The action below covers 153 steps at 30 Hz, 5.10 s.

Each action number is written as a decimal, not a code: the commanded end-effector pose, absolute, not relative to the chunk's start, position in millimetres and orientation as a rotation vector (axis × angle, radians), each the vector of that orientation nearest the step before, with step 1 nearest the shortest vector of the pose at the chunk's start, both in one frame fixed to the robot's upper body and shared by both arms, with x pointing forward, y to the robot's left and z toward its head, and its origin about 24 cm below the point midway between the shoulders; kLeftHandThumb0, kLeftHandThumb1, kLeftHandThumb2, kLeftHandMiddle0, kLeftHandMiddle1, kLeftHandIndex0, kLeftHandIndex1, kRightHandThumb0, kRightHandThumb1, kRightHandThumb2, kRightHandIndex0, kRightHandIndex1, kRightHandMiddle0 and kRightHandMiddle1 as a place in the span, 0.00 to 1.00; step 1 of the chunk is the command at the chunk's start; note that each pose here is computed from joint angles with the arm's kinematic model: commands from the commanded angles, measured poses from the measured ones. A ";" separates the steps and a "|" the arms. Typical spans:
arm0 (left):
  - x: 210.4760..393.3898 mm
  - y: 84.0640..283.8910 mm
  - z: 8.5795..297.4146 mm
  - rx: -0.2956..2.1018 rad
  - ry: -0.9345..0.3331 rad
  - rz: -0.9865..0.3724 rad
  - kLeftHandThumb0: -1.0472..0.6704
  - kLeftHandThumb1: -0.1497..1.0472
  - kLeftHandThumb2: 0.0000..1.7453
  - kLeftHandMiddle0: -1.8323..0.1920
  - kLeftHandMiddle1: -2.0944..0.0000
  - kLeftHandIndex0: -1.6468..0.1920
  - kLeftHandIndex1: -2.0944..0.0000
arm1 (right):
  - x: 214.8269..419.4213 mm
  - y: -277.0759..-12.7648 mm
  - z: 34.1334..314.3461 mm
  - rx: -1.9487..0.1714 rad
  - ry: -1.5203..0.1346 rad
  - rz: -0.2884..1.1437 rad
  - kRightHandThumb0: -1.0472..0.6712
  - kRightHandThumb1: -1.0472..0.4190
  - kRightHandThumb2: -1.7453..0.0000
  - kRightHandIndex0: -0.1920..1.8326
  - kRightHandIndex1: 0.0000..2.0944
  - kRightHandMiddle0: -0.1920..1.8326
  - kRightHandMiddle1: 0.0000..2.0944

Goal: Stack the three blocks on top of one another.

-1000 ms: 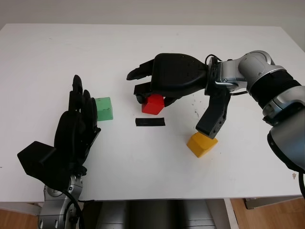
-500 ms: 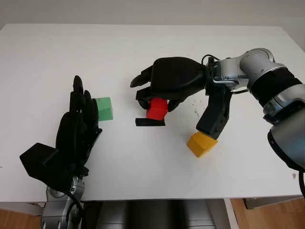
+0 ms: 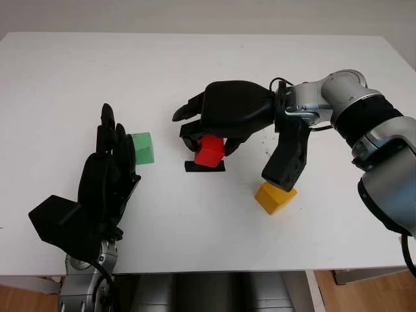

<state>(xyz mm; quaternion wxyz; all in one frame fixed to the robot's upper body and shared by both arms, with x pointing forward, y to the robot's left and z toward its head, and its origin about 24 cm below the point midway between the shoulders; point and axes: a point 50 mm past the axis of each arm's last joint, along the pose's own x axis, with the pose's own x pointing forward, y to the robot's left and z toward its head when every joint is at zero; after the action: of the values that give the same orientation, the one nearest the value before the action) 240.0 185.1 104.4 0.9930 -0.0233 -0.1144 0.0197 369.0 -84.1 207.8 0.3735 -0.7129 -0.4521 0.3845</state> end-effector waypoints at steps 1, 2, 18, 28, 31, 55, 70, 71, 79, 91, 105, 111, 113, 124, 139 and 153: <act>236.2 184.2 105.9 -0.047 -0.242 0.036 0.15 1.00 0.33 1.00 0.99 1.00 0.99 | 367.6 -82.2 206.0 -1.812 -1.169 0.995 0.36 0.13 0.97 0.34 0.02 0.35 0.64; 235.9 184.2 105.9 -0.047 -0.242 0.035 0.15 1.00 0.33 1.00 0.99 1.00 0.99 | 367.4 -81.7 205.6 -1.809 -1.170 0.997 0.36 0.13 0.97 0.34 0.02 0.35 0.64; 232.4 185.1 104.0 -0.049 -0.238 0.040 0.16 1.00 0.33 1.00 0.99 1.00 0.98 | 368.7 -79.5 196.5 -1.843 -1.161 1.013 0.35 0.13 0.97 0.33 0.02 0.36 0.60; 232.5 184.6 103.9 -0.053 -0.235 0.045 0.16 1.00 0.33 1.00 0.98 1.00 0.98 | 369.1 -78.7 192.9 -1.863 -1.209 1.006 0.36 0.11 0.97 0.33 0.02 0.36 0.60; 232.4 185.1 104.1 -0.049 -0.237 0.045 0.16 1.00 0.33 1.00 0.99 1.00 0.98 | 369.3 -78.3 192.1 -1.864 -1.210 1.007 0.36 0.11 0.97 0.33 0.02 0.36 0.60; 235.0 185.8 104.7 -0.047 -0.239 0.048 0.16 1.00 0.33 1.00 0.98 1.00 0.98 | 373.2 -78.2 193.3 -2.000 -1.225 1.018 0.19 0.11 0.97 0.18 0.02 0.15 0.18; 237.1 186.2 104.3 -0.050 -0.235 0.049 0.16 1.00 0.33 1.00 0.98 1.00 0.98 | 374.7 -93.9 219.5 -1.901 -1.149 0.917 0.17 0.12 0.97 0.08 0.00 0.04 0.07; 237.3 186.1 104.3 -0.048 -0.234 0.050 0.16 1.00 0.33 1.00 0.98 1.00 0.98 | 374.8 -96.1 223.9 -1.888 -1.133 0.902 0.18 0.12 0.97 0.07 0.00 0.02 0.07; 237.4 188.9 104.0 -0.039 -0.236 0.053 0.15 1.00 0.33 1.00 0.98 1.00 0.98 | 371.2 -146.5 273.2 -1.423 -0.878 0.693 0.28 0.11 0.96 0.15 0.05 0.17 0.13; 240.0 189.7 107.1 -0.037 -0.242 0.035 0.15 1.00 0.33 1.00 0.98 1.00 0.99 | 335.0 -224.3 264.3 -1.357 -0.597 0.630 0.26 0.08 0.97 0.19 0.03 0.23 0.10; 242.3 190.5 109.2 -0.031 -0.236 0.013 0.15 1.00 0.34 1.00 0.99 1.00 0.99 | 285.9 -244.2 236.8 -1.383 -0.516 0.660 0.23 0.04 0.96 0.17 0.02 0.26 0.05; 242.8 192.1 109.0 -0.031 -0.239 0.010 0.15 1.00 0.34 1.00 1.00 1.00 1.00 | 275.4 -243.4 229.8 -1.432 -0.480 0.673 0.20 0.04 0.97 0.14 0.01 0.25 0.04; 242.9 192.3 108.8 -0.030 -0.233 0.020 0.15 1.00 0.33 1.00 0.99 1.00 0.99 | 273.6 -242.1 224.3 -1.433 -0.480 0.676 0.20 0.04 0.97 0.13 0.01 0.25 0.04; 242.7 194.3 109.1 -0.023 -0.230 0.015 0.15 1.00 0.34 1.00 0.99 1.00 1.00 | 277.0 -238.7 189.1 -1.472 -0.500 0.698 0.24 0.07 0.97 0.12 0.02 0.24 0.03; 241.3 196.0 109.3 -0.023 -0.228 0.018 0.14 1.00 0.32 1.00 0.98 1.00 0.99 | 280.7 -236.9 163.0 -1.467 -0.437 0.760 0.24 0.07 0.97 0.10 0.02 0.24 0.03; 239.7 195.8 108.5 -0.024 -0.226 0.022 0.15 1.00 0.32 1.00 0.98 1.00 0.99 | 280.0 -237.7 150.4 -1.390 -0.490 0.758 0.29 0.06 0.97 0.13 0.03 0.29 0.06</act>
<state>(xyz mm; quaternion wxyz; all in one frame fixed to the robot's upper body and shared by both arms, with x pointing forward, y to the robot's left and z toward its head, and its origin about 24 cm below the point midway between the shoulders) 241.5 195.6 106.8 0.9941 -0.0107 -0.1074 0.0107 279.9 -237.8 150.0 0.6710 -0.6246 -0.2112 0.3390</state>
